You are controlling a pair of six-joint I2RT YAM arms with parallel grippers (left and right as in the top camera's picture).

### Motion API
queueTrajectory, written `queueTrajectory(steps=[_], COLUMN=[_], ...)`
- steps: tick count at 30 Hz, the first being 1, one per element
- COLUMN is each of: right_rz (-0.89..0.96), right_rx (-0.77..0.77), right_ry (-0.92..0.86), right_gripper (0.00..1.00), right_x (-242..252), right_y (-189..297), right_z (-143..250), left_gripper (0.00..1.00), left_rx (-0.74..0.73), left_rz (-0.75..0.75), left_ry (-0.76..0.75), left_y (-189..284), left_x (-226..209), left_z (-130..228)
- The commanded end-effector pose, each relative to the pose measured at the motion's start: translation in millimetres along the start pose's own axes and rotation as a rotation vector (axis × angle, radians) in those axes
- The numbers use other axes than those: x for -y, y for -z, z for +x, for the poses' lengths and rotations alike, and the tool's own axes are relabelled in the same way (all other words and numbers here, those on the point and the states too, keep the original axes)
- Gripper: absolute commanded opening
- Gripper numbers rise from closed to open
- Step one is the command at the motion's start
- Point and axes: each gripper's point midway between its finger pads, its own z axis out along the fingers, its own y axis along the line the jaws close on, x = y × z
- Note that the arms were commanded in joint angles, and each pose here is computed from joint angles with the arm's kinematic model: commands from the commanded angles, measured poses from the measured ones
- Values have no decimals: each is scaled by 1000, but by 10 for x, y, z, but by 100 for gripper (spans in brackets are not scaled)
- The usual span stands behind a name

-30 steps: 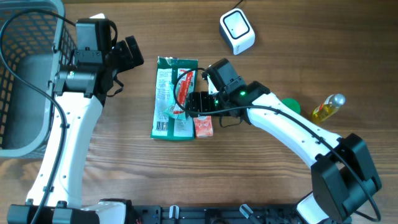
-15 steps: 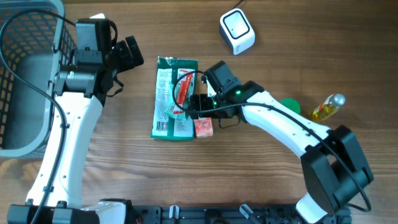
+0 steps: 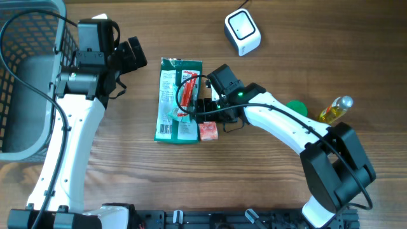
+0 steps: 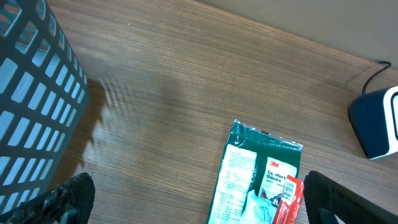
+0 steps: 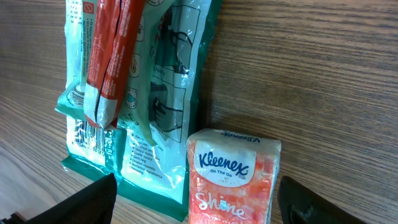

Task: Scan the item barcode
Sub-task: 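Lower the right gripper onto the orange Kleenex pack and grasp it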

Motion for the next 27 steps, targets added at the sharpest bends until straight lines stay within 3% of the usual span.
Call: queueTrajectory(steps=[1, 22, 27], right_rz=[-10, 68, 117], right_rx=[-12, 5, 6], right_ry=[4, -1, -6], right_gripper=[83, 83, 79], right_x=[-35, 110, 202], right_y=[-43, -39, -31], right_z=[0, -11, 4], left_gripper=[100, 100, 100], left_rx=[20, 20, 20], left_rz=[-6, -6, -6], left_ry=[-11, -11, -11], left_y=[34, 34, 34], left_x=[-13, -13, -13], left_z=[-66, -66, -66])
